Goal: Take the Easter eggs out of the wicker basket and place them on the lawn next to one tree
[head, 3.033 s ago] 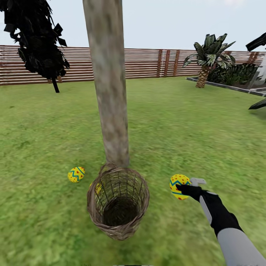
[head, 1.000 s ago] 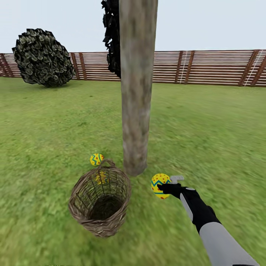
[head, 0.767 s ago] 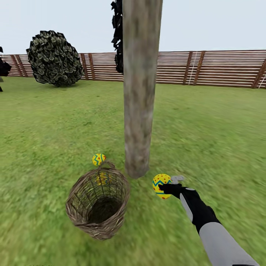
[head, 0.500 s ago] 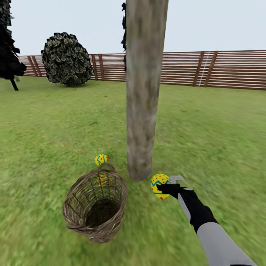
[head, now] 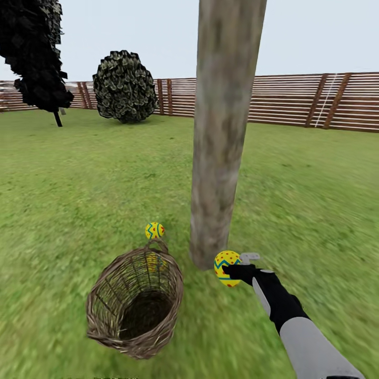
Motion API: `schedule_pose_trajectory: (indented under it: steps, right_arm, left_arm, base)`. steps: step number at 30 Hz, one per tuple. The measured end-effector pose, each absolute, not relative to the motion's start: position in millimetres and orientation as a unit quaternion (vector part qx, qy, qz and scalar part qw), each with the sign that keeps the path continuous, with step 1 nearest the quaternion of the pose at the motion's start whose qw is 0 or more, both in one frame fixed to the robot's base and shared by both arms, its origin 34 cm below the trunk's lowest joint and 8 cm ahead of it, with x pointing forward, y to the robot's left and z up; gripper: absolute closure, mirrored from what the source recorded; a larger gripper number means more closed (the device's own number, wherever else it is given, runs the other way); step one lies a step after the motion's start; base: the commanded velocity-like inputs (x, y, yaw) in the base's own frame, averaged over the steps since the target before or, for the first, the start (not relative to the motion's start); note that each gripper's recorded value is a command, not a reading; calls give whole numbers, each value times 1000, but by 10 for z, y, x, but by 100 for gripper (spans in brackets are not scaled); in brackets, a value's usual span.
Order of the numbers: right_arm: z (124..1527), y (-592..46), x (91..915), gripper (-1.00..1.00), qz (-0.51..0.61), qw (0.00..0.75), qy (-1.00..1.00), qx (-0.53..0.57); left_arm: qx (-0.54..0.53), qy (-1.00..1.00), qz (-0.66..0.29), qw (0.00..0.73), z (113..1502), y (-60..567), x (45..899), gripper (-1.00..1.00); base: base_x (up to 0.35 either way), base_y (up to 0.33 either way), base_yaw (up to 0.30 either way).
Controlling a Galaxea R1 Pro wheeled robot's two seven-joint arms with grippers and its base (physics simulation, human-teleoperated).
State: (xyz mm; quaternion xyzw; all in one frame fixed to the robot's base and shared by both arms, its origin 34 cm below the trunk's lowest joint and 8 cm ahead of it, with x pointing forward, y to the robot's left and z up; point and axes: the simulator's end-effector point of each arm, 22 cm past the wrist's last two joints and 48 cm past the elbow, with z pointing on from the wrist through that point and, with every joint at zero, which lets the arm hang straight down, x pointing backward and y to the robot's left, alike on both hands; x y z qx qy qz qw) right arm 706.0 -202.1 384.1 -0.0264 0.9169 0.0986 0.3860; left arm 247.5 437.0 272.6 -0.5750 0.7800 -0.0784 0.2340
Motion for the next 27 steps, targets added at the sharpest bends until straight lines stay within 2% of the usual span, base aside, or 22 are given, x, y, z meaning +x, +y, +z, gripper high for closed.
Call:
schedule_pose_trajectory:
  steps: [5,11,27]
  right_arm:
    - [3739,-1975,7031,100,102,379,919,-25]
    - [3423,-1978,6982,100,99,385,917,-23]
    - [2958,-1988,7146,100,59,344,937,7]
  left_arm:
    - [-606,750,-97,247,2820,4452,2558,-100]
    - [-605,752,-90,243,2822,4476,2500,-100]
    - [-603,762,-74,226,2745,4471,2421,-100]
  base:
    - [6,-8,79]
    - [0,0,4]
    - [0,0,0]
